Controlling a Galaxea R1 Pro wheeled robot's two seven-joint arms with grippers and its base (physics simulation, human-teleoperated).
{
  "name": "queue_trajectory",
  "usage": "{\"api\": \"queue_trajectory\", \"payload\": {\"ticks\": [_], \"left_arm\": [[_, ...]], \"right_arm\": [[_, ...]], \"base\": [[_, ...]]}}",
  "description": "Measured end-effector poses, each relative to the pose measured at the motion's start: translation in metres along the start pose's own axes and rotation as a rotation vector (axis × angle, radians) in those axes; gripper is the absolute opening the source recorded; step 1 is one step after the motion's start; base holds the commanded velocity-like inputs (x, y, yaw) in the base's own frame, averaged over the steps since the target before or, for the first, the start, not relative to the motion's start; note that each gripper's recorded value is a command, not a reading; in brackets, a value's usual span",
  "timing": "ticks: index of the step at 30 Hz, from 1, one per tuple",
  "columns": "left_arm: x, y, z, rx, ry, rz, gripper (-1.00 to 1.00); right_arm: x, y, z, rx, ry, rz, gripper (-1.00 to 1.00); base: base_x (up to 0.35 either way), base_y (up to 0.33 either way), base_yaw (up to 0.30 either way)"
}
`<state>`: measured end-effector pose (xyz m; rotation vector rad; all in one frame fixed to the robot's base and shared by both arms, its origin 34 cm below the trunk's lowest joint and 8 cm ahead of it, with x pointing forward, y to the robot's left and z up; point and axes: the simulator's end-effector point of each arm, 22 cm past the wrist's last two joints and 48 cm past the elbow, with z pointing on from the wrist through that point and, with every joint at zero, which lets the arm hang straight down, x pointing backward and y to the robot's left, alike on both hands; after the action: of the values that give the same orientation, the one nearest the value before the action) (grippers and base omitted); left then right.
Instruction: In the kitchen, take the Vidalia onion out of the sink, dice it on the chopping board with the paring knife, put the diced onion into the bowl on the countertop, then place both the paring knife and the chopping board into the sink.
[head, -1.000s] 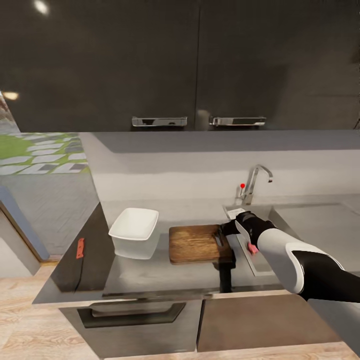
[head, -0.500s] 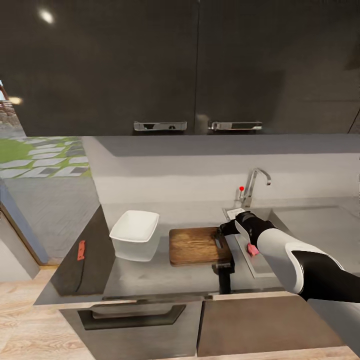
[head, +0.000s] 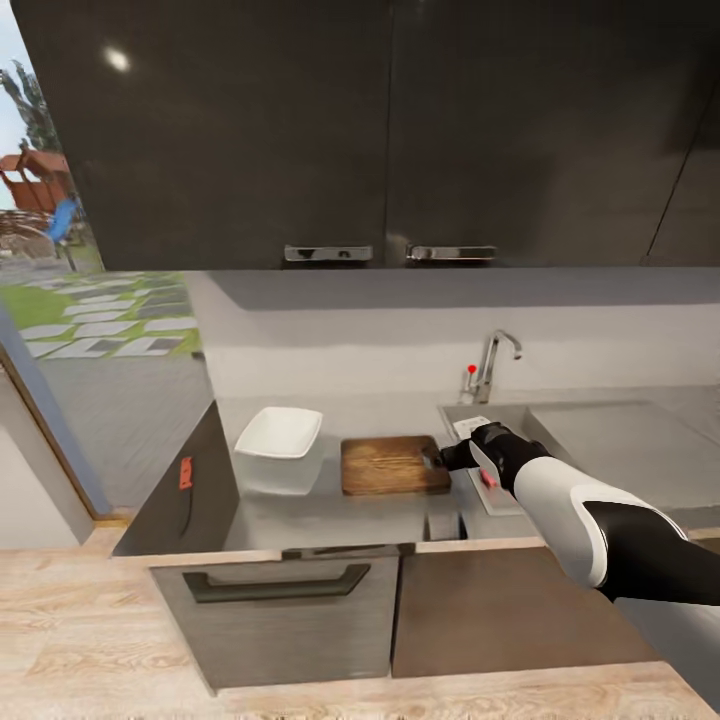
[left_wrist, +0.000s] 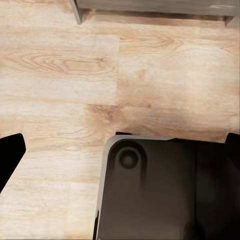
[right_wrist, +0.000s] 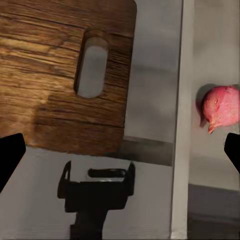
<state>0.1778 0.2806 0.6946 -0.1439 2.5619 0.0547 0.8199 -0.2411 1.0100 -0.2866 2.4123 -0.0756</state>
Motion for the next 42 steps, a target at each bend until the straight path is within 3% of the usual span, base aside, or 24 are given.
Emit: {"api": "queue_trajectory", "payload": {"ticks": [11, 22, 42], "left_arm": [[-0.005, -0.001, 0.002, 0.002, -0.017, -0.001, 1.00], [-0.009, -0.001, 0.003, 0.003, -0.031, -0.002, 1.00], [-0.009, -0.001, 0.003, 0.003, -0.032, -0.003, 1.00]], "right_arm": [[-0.008, -0.002, -0.009, 0.004, -0.017, 0.000, 1.00], [-0.014, -0.002, -0.017, 0.005, -0.032, -0.001, 1.00], [-0.015, -0.001, -0.018, 0.005, -0.033, -0.001, 1.00]], "base": [[-0.337, 0.017, 0.000], [-0.257, 0.195, 0.000], [-0.070, 0.286, 0.000]]}}
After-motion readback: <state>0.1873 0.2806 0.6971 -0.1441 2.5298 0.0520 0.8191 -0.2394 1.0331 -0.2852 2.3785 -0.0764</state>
